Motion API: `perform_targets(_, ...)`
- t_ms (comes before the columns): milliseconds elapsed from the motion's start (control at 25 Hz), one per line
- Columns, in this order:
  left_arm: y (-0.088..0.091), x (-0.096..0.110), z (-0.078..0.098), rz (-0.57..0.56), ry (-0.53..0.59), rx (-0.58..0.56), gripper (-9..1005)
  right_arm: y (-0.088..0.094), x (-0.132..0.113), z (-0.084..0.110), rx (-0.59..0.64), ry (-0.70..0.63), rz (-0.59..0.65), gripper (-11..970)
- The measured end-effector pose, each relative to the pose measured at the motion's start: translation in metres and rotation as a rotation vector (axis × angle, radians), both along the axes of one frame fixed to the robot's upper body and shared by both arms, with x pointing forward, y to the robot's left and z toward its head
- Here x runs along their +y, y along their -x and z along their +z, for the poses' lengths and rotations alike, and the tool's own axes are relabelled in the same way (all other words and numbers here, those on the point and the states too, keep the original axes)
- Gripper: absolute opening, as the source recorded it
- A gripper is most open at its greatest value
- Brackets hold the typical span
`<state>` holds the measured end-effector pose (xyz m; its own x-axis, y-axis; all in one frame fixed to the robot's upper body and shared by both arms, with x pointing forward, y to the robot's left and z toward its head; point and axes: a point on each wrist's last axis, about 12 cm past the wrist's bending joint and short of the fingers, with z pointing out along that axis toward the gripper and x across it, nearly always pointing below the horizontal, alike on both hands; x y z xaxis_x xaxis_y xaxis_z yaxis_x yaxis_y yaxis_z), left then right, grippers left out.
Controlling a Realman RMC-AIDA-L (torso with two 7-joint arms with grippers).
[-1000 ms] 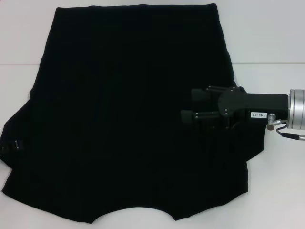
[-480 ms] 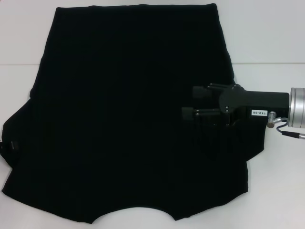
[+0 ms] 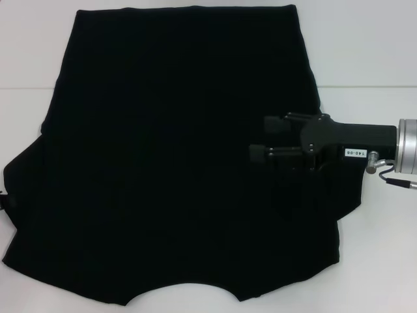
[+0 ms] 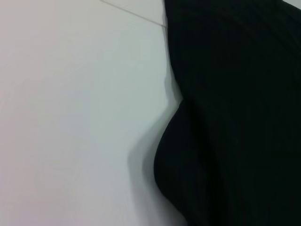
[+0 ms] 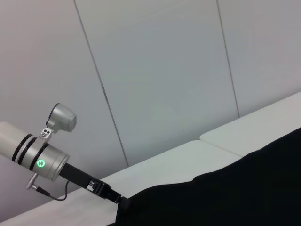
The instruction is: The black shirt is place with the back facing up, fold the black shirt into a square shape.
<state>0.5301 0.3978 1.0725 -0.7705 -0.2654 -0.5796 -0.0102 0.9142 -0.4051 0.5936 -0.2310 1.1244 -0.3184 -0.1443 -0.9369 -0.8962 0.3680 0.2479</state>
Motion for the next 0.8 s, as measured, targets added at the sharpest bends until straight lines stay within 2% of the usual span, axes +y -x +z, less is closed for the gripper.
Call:
perform_targets(240,-0.001,0.000,0.001,-0.005,-0.002,-0.007,2,0.000,-0.001,0.000,-0.002,-0.008,-0.005,914)
perform_targets(800,0.003,0.016,0.006,0.074,0.000,-0.056,2,0.001,0.001,-0.002,-0.005,-0.016,-0.014,912)
